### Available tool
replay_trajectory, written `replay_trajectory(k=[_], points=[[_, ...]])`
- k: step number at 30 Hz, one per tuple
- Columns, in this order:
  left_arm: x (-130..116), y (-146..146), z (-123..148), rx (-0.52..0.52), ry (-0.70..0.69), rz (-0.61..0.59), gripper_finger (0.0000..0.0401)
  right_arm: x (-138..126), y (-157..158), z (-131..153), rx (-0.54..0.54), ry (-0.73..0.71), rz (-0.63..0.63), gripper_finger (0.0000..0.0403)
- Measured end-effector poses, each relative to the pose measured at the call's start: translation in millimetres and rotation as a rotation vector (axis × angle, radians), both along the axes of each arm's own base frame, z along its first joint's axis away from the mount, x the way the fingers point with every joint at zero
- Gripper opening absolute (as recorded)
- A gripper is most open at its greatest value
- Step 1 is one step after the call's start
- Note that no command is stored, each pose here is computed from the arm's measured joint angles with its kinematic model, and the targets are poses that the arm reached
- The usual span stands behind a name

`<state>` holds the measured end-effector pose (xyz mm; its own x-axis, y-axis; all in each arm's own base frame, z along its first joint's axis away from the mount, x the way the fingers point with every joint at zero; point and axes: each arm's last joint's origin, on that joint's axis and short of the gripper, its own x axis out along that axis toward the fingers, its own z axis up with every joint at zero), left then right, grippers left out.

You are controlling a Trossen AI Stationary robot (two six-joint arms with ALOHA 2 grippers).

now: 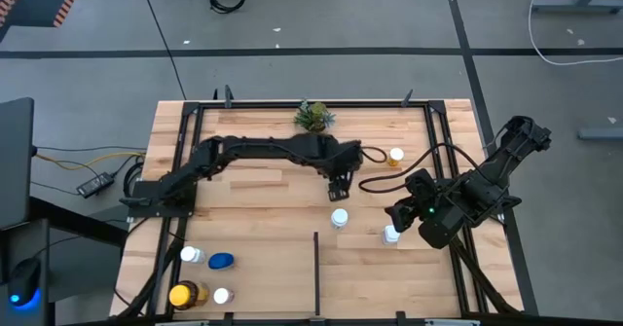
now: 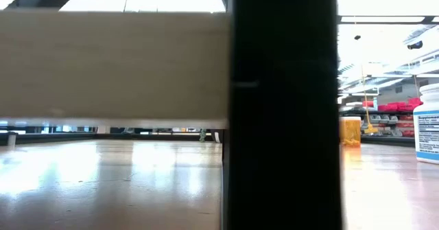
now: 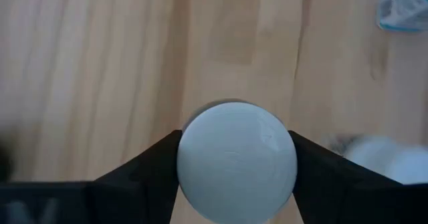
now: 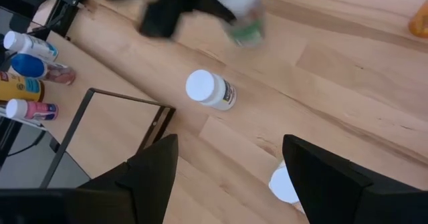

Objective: Pick and place medicine bottles onto shelf by color
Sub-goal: Put the white and green medicine bottle on the shelf

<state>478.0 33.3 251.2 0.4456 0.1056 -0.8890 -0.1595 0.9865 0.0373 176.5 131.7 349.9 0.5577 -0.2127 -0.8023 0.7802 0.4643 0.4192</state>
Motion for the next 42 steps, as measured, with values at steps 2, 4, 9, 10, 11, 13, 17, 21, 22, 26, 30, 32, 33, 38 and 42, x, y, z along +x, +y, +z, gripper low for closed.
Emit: replay_trajectory(k=[2, 4, 9, 10, 11, 13, 17, 21, 22, 26, 30, 32, 33, 38, 42], points=[[-11.1, 2.5, 15.3, 0.001, 0.018, 0.012, 0.0233, -0.1, -0.1, 0.0, -0.006, 0.002, 0.006, 0.0276], [-21.7, 2.3, 25.4, -0.008, 0.052, 0.031, 0.0233, 0.0, -0.2, 0.0, -0.021, 0.003, 0.018, 0.0276], [-46.6, -9.7, 55.7, -0.051, 0.075, 0.094, 0.0236, 0.3, -0.7, 0.3, -0.050, -0.004, 0.033, 0.0276], [-51.9, -13.3, 63.0, -0.055, 0.071, 0.101, 0.0237, 0.3, -0.6, 0.4, -0.050, -0.004, 0.034, 0.0276], [-56.2, -18.5, 67.4, -0.058, 0.078, 0.095, 0.0238, 0.2, -0.6, 0.3, -0.053, -0.003, 0.038, 0.0276], [-64.6, -28.5, 77.0, -0.064, 0.080, 0.092, 0.0236, -0.4, 0.2, 0.6, -0.069, -0.010, 0.046, 0.0276], [-79.3, -52.4, 90.2, -0.076, 0.062, 0.095, 0.0235, -3.0, 3.2, 1.3, -0.115, -0.029, 0.076, 0.0276], [-98.3, -76.2, 91.8, -0.078, 0.083, 0.119, 0.0235, -5.9, 6.7, 1.6, -0.142, -0.036, 0.110, 0.0276], [-103.9, -82.7, 89.8, -0.080, 0.097, 0.130, 0.0235, -6.7, 7.6, 1.6, -0.151, -0.035, 0.124, 0.0276], [-133.3, -103.8, 82.3, -0.097, 0.108, 0.201, 0.0236, -9.2, 10.3, 1.6, -0.177, -0.025, 0.174, 0.0276], [-159.3, -129.0, 71.6, -0.186, 0.056, 0.294, 0.0235, -9.8, 11.0, 1.6, -0.204, -0.015, 0.213, 0.0276], [-169.1, -142.3, 70.8, -0.238, 0.017, 0.334, 0.0235, -9.8, 10.9, 1.7, -0.220, -0.014, 0.226, 0.0276], [-173.8, -150.0, 70.7, -0.251, -0.001, 0.351, 0.0237, -9.6, 10.7, 1.8, -0.231, -0.016, 0.230, 0.0276], [-194.4, -185.9, 66.8, -0.241, -0.004, 0.421, 0.0237, -9.6, 10.6, 1.9, -0.262, -0.010, 0.257, 0.0276], [-208.0, -204.6, 64.0, -0.215, -0.003, 0.441, 0.0237, -9.6, 10.5, 1.9, -0.278, -0.003, 0.277, 0.0276]])
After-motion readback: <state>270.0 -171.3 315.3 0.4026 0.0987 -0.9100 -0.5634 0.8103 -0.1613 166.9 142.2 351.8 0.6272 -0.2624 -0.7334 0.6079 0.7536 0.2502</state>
